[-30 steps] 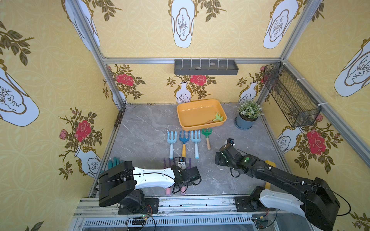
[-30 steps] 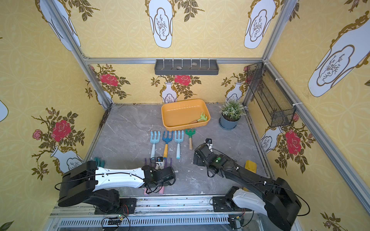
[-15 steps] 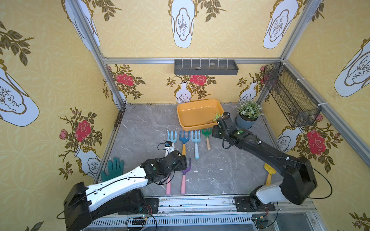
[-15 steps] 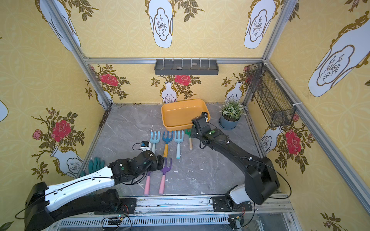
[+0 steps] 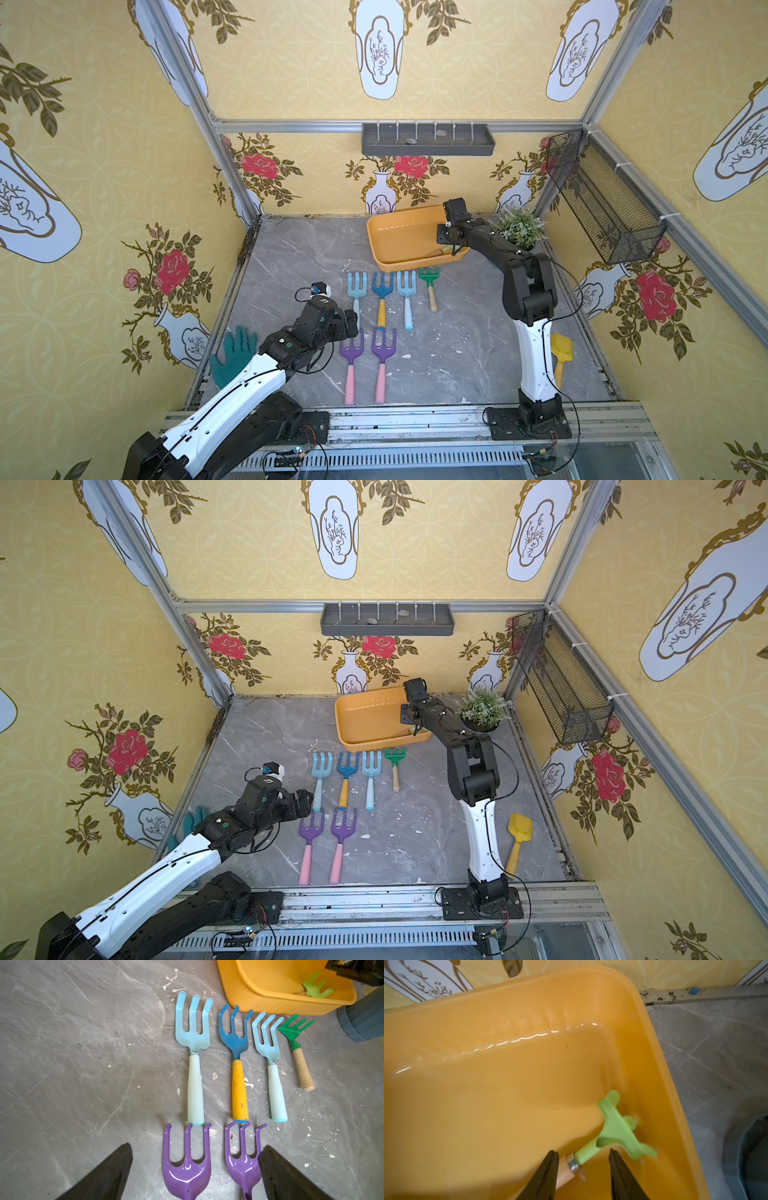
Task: Take the hand rake out of the storage box
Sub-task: Pick up the rake from the storage box.
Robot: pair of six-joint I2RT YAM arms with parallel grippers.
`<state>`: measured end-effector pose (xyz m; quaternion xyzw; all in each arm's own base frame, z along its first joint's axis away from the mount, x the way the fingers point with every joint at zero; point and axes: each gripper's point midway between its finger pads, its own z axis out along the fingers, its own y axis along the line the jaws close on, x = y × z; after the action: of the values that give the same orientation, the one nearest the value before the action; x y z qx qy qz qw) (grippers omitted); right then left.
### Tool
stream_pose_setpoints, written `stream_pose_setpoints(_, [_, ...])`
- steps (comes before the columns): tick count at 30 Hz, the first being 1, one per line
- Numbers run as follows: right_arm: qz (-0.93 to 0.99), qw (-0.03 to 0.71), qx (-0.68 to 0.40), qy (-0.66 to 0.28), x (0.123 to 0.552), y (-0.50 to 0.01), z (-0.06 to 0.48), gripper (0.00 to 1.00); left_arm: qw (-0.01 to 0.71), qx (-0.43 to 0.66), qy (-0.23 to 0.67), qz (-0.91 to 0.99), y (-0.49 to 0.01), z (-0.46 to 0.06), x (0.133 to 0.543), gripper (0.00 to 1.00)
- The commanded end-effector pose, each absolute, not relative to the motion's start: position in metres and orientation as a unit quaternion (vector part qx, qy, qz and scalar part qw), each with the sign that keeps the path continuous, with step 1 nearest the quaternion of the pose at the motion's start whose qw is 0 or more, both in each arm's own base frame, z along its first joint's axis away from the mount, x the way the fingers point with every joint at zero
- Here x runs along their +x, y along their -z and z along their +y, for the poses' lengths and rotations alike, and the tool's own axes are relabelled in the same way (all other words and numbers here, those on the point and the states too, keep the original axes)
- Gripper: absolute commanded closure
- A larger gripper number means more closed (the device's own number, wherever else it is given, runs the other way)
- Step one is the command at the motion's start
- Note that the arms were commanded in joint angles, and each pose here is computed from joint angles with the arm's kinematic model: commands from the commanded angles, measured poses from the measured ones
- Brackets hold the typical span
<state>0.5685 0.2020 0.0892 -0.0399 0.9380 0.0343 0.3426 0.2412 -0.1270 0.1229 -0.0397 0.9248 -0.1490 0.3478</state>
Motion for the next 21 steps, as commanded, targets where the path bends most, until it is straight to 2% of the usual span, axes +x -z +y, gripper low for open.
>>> stream_pose_setpoints(1, [0.938,0.339,-0.069,-0.001,0.580,-0.077,0.199,0.54,0.349,-0.016,0.161,0.923,-0.121,-0.133,0.245,0.00])
stream_pose_setpoints(12, [0.928,0.365,-0.071,0.019,0.606,-0.068,0.186,0.50,0.344,-0.011,0.173,0.923,-0.116,-0.138,0.246,0.00])
stream_pose_setpoints(21, [0.927,0.367,-0.073,-0.040,0.615,-0.061,0.185,0.48,0.343,-0.016,0.167,0.924,-0.114,-0.136,0.249,0.00])
